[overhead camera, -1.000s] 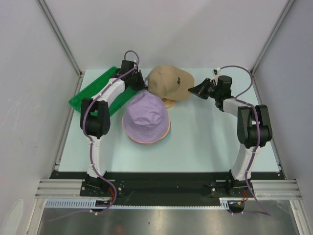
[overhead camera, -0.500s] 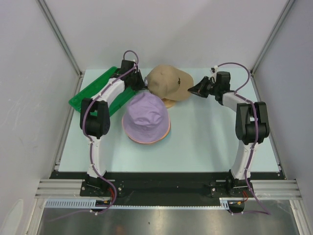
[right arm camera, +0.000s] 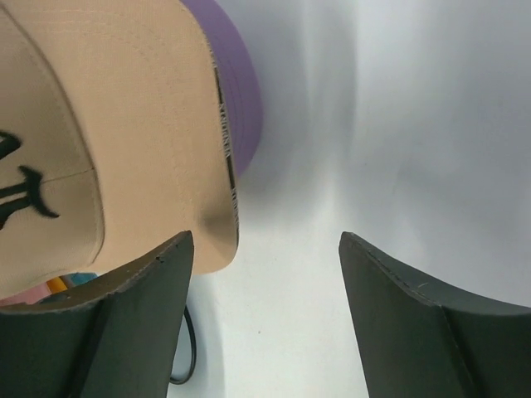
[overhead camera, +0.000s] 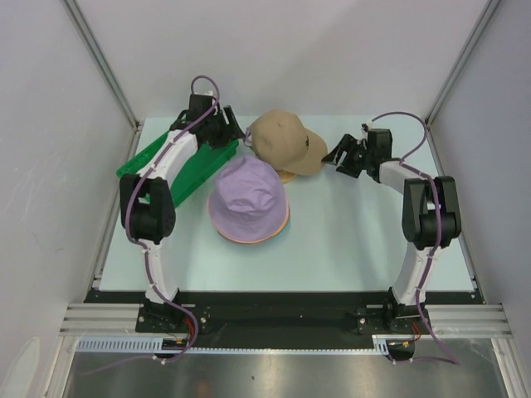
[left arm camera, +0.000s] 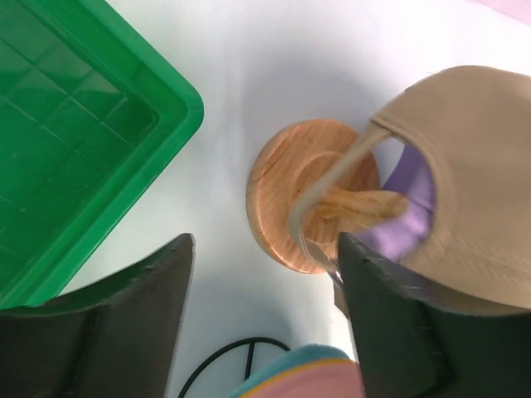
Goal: Stack the hats
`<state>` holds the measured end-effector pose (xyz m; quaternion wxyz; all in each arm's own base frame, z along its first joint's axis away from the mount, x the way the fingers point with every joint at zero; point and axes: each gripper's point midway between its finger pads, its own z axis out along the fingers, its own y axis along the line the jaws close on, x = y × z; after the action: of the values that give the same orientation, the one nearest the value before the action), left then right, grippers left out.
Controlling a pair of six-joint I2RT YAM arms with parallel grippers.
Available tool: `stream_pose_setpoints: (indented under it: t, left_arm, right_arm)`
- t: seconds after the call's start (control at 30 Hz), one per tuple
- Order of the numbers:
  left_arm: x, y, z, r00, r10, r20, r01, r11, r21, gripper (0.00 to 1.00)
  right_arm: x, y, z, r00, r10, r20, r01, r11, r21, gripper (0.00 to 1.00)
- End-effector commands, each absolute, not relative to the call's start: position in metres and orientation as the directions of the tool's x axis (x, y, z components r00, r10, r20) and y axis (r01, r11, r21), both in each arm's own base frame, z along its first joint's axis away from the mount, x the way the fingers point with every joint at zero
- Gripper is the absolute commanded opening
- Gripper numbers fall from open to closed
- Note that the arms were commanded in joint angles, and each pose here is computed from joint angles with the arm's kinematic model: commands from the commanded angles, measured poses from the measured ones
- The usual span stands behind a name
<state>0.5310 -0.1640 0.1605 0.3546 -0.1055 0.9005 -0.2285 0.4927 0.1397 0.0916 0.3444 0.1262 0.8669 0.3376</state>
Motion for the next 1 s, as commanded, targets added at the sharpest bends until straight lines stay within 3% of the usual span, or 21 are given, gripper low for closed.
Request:
stream_pose_setpoints:
  t: [0.0, 0.13, 0.33, 0.43, 0.7, 0.97]
  left_arm:
    - [0.520, -0.158, 0.223, -0.629, -0.382, -0.677, 0.045, 0.852, -0.522, 0.80]
    - [0.511, -0.164, 0.246, -0.599, -0.384, -0.703, 0.130, 0.819, -0.559, 0.88]
    - [0.487, -0.137, 0.282, -0.482, -0.383, -0.788, 0.155, 0.848, -0.507, 1.00]
    - [0.464, -0.105, 0.300, -0.393, -0.383, -0.836, 0.111, 0.882, -0.457, 1.00]
    - [0.372, 0.005, 0.269, -0.278, -0.426, -0.861, -0.219, 0.901, -0.375, 1.00]
    - [0.290, 0.031, 0.228, -0.335, -0.352, -0.874, -0.337, 0.911, -0.238, 1.00]
  right_arm:
    - [0.491, 0.128, 0.130, -0.662, 0.436, -0.610, -0.068, 0.775, 0.628, 0.76]
    - [0.484, 0.121, 0.140, -0.637, 0.439, -0.634, -0.074, 0.784, 0.617, 0.77]
    - [0.468, 0.096, 0.174, -0.518, 0.399, -0.757, -0.078, 0.859, 0.506, 0.77]
    - [0.453, 0.086, 0.189, -0.454, 0.363, -0.814, -0.065, 0.897, 0.437, 0.78]
    - [0.405, 0.060, 0.215, -0.299, 0.319, -0.899, 0.052, 0.946, 0.319, 0.78]
    - [0.355, 0.058, 0.232, -0.201, 0.320, -0.926, 0.123, 0.946, 0.301, 0.78]
